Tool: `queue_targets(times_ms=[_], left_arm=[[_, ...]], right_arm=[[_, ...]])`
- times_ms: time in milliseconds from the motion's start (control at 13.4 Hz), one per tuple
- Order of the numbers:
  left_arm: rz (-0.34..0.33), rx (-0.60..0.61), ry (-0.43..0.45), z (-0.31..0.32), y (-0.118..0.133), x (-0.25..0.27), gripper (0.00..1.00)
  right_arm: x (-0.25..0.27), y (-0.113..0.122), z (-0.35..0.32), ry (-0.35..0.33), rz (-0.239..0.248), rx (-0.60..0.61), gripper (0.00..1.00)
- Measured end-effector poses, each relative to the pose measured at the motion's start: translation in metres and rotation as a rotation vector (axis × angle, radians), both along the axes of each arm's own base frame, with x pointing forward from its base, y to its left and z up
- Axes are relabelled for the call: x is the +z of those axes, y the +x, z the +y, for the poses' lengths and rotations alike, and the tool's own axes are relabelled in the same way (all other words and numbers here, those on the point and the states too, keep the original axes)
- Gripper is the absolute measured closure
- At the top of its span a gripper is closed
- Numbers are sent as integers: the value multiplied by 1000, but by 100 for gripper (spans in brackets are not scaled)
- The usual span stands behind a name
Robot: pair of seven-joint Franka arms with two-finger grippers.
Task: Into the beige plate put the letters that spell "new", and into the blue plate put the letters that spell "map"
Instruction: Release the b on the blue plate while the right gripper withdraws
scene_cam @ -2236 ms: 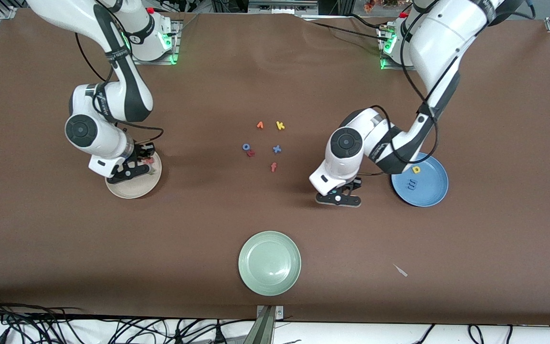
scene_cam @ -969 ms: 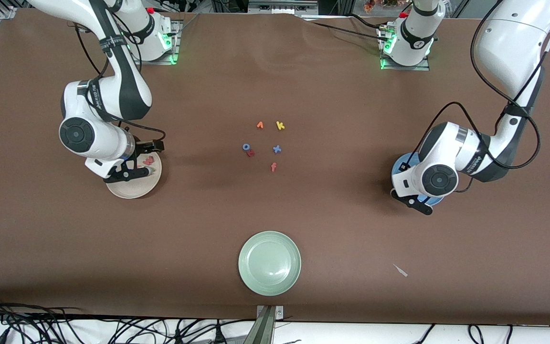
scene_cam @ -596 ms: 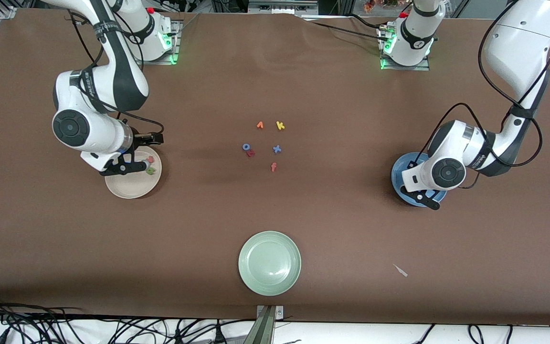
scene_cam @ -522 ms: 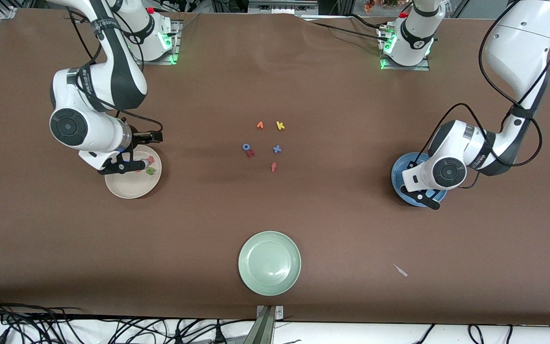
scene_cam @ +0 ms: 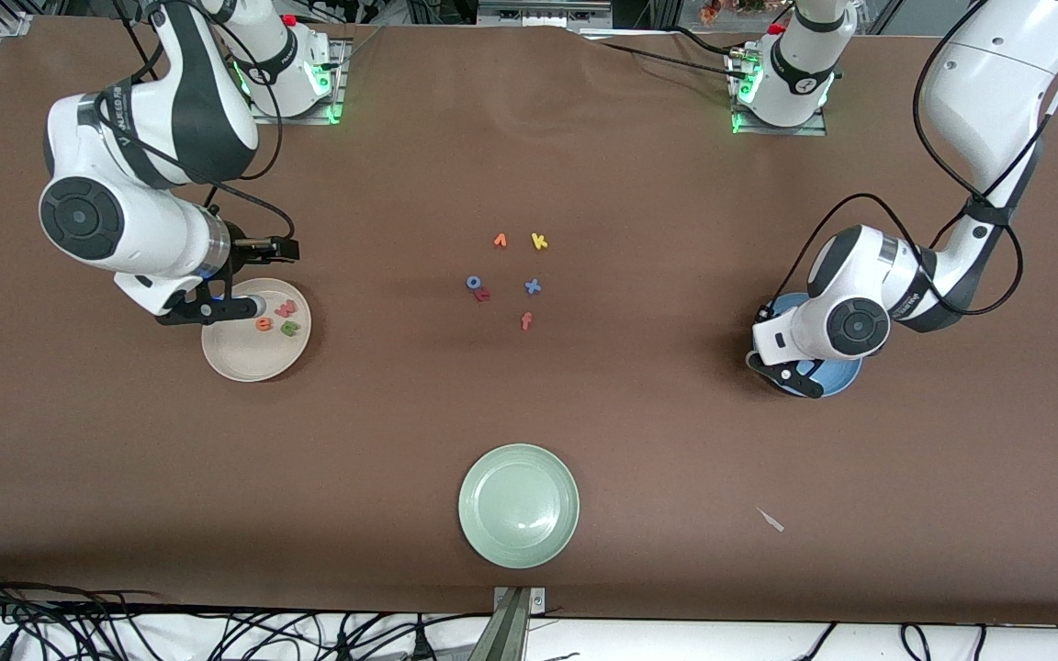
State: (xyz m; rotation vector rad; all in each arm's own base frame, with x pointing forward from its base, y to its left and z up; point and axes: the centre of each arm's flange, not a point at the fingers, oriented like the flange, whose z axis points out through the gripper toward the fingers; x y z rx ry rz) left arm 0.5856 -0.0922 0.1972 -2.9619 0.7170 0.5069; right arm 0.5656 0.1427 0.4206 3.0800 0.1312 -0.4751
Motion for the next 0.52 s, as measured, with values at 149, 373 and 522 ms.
queue_targets(times_ms=[149, 373, 522], left_arm=[[-2, 2, -1, 0, 0, 1, 55], [-11, 3, 1, 1, 2, 7, 28], [-33, 4, 5, 1, 6, 18, 6]], right_arm=[[22, 2, -1, 10, -36, -5, 0], [56, -1, -11, 26, -89, -14, 0], [73, -4, -19, 18, -119, -15, 0]])
